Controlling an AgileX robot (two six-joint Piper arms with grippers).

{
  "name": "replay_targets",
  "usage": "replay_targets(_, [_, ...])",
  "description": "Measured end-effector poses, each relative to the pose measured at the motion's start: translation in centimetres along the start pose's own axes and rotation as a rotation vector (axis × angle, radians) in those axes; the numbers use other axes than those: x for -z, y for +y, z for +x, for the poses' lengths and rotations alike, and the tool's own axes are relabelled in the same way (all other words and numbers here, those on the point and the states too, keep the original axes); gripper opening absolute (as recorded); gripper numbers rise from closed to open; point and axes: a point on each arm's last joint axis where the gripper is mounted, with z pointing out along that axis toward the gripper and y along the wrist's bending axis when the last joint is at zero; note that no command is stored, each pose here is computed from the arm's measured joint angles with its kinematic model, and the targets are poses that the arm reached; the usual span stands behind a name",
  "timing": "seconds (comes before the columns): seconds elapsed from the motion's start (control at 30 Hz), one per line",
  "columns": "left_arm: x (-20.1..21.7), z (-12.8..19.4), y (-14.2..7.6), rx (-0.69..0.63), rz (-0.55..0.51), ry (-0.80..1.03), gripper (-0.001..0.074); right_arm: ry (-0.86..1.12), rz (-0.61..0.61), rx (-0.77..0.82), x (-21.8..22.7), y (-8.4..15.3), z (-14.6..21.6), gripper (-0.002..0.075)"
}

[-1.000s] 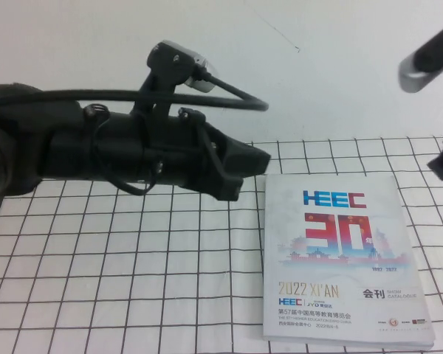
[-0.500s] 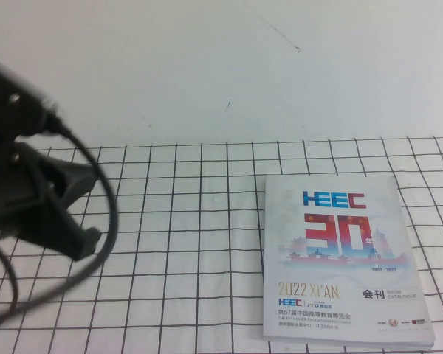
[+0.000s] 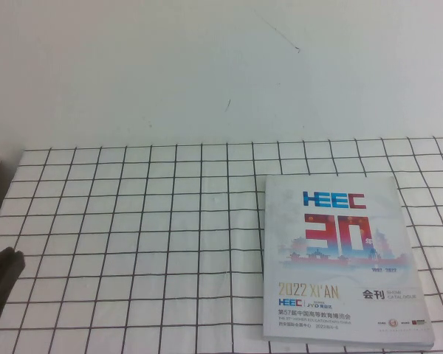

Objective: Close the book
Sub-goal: 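Close the open booklet and leave it lying on the table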

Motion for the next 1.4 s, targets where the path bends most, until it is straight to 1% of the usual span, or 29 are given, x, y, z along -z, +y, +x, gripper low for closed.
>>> replay_targets(0.13, [0.9, 1.3, 0.1, 0.0, -0.031, -0.088, -0.0004, 0.006, -0.03, -0.032, -0.2, 0.3, 0.3, -0.0003])
replay_targets(0.27, [1.1, 2.0, 0.1, 0.002, -0.036, -0.096, -0.0004, 0.006, -0.038, -0.041, -0.2, 0.4, 0.3, -0.0003])
replay_targets(0.5, [0.9, 3.7, -0.1, 0.003, -0.027, -0.034, -0.0004, 0.006, -0.038, -0.041, -0.2, 0.4, 0.3, -0.0003])
replay_targets(0.83, [1.0, 5.6, -0.7, 0.005, 0.03, 0.138, -0.0004, 0.006, -0.04, -0.043, -0.2, 0.4, 0.3, -0.0003])
replay_targets(0.93, [1.3, 6.2, -0.7, -0.032, 0.029, 0.145, -0.0004, 0.006, -0.04, -0.043, -0.2, 0.4, 0.3, -0.0003])
replay_targets(1.03, [1.9, 7.5, -0.5, -0.061, -0.011, 0.156, -0.0004, 0.006, -0.04, -0.043, -0.2, 0.4, 0.3, -0.0003])
replay_targets(1.17, [2.6, 10.0, -0.2, -0.054, -0.094, 0.164, -0.0004, 0.006, -0.04, -0.043, -0.2, 0.4, 0.3, -0.0003])
replay_targets(1.3, [3.2, 10.8, 0.0, -0.009, -0.176, 0.161, -0.0004, 0.006, -0.04, -0.043, -0.2, 0.4, 0.3, -0.0003])
replay_targets(1.4, [3.4, 11.2, 0.1, 0.012, -0.211, 0.21, -0.0004, 0.005, -0.04, -0.043, -0.2, 0.4, 0.3, -0.0003])
